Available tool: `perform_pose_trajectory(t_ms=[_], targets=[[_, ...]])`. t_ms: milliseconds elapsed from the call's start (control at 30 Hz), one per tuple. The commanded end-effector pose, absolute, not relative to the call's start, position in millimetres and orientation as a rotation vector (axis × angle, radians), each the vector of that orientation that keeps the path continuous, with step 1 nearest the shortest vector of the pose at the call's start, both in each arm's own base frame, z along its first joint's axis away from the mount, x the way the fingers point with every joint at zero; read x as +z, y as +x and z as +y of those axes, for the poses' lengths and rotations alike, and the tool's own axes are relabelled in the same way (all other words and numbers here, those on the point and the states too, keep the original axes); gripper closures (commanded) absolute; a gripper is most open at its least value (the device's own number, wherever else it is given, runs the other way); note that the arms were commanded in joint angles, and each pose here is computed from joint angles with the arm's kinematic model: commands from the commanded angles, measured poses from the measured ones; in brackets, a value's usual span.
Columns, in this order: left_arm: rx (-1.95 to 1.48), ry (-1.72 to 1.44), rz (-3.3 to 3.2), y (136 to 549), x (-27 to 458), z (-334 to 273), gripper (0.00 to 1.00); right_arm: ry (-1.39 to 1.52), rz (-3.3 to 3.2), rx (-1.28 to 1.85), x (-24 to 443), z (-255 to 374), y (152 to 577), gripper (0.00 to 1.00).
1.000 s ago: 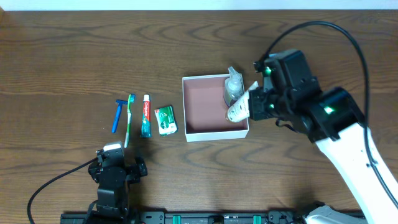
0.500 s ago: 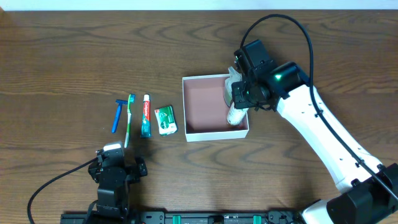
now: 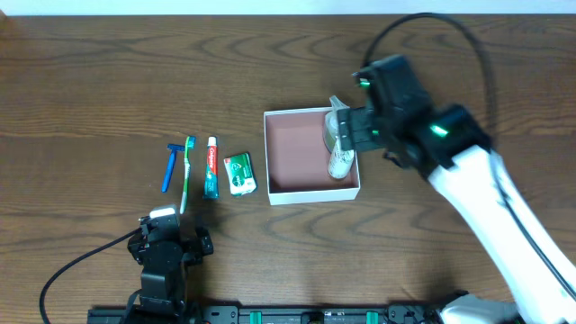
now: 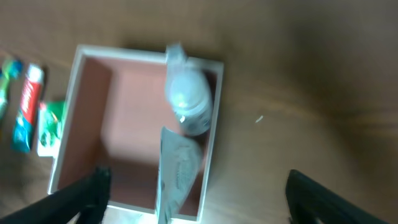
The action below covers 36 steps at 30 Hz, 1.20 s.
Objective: Pack container
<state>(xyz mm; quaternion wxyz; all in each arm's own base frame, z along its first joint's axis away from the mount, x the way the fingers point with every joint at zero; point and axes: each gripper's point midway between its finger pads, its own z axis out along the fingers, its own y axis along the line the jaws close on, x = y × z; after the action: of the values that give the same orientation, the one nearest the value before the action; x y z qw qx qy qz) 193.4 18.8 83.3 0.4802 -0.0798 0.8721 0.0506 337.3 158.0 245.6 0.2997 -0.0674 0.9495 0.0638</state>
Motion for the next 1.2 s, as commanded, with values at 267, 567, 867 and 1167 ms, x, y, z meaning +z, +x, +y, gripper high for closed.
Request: perform_pose_trajectory(t_ms=[267,567,867,1167], targets=[[0.174,-0.173,2.144,191.6,77.6,23.7,0.02,0.437,2.148,0.016,346.8,-1.4,332.6,0.01],[0.258,-0.025,2.156,191.7,77.8,24.1,0.02,0.622,2.199,0.040,324.0,-44.6,335.6,0.01],[0.092,-0.132,1.912,220.0,129.7,11.2,0.02,0.623,2.226,0.041,315.5,-43.6,341.0,0.01],[0.013,-0.191,1.825,229.2,200.2,7.2,0.02,0.623,2.226,0.041,315.6,-43.6,341.0,0.01]])
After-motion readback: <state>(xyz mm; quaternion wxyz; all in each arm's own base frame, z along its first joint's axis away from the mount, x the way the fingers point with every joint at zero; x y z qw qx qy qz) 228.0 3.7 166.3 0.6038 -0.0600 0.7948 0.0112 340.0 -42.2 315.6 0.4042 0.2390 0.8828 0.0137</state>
